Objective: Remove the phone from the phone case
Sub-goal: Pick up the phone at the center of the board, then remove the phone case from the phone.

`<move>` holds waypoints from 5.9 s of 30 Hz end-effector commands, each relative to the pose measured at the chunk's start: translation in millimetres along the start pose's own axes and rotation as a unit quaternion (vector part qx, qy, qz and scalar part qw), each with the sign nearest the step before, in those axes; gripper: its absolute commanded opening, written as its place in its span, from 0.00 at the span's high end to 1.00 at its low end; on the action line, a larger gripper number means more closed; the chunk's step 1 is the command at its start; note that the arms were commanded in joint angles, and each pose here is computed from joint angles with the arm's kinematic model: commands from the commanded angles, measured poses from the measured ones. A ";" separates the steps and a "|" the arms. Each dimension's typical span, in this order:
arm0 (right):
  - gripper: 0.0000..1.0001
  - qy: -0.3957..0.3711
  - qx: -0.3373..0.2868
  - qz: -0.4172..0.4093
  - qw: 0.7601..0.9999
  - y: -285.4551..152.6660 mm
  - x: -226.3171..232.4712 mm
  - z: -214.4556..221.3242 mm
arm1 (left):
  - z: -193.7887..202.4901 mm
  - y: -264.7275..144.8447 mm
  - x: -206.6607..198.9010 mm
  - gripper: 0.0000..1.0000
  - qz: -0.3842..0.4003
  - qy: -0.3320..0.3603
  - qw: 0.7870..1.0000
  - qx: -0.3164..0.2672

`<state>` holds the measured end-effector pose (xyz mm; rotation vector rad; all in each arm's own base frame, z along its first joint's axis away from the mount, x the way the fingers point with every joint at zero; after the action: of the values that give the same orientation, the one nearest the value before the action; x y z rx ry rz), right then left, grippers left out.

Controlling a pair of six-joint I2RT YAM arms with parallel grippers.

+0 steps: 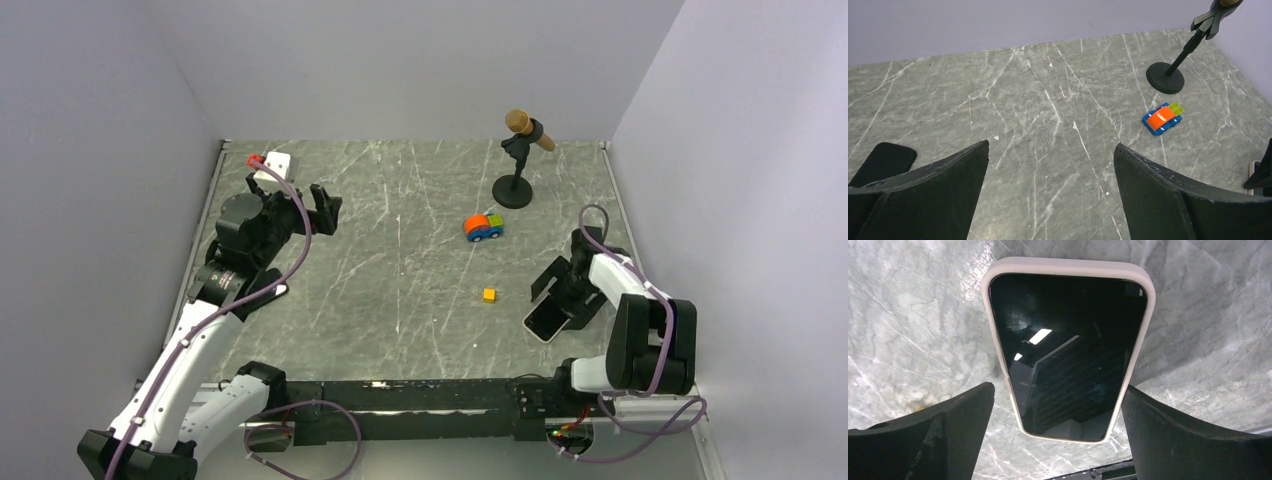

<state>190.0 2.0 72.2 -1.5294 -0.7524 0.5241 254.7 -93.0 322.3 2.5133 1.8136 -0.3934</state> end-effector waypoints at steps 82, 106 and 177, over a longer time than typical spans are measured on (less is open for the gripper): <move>0.01 -0.503 -0.254 -0.363 0.742 -131.7 265.8 167.9 | 102.6 74.9 -95.6 0.97 0.329 -0.230 0.871 0.283; 0.25 -0.512 -0.042 -0.559 0.651 -167.6 214.1 131.7 | 72.4 49.5 -121.5 1.00 0.489 -0.178 0.824 0.222; 1.00 -0.664 -0.291 -0.520 0.453 -199.5 253.4 176.9 | 25.1 -52.4 -151.5 1.00 0.610 -0.389 0.650 0.231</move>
<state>134.6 298.0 250.8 0.1102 -2.8074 0.4897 193.5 -207.8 300.0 2.4976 -0.2850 -1.6040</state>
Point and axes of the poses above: each gripper's point midway between its finger pads, its own y axis out along the fingers, its own x axis along the line the jaws close on, z = x × y, the point moved 6 cm from there along -y, back along the fingers, and after that the axes turned 4 degrees about -y, right-handed, at the moved point
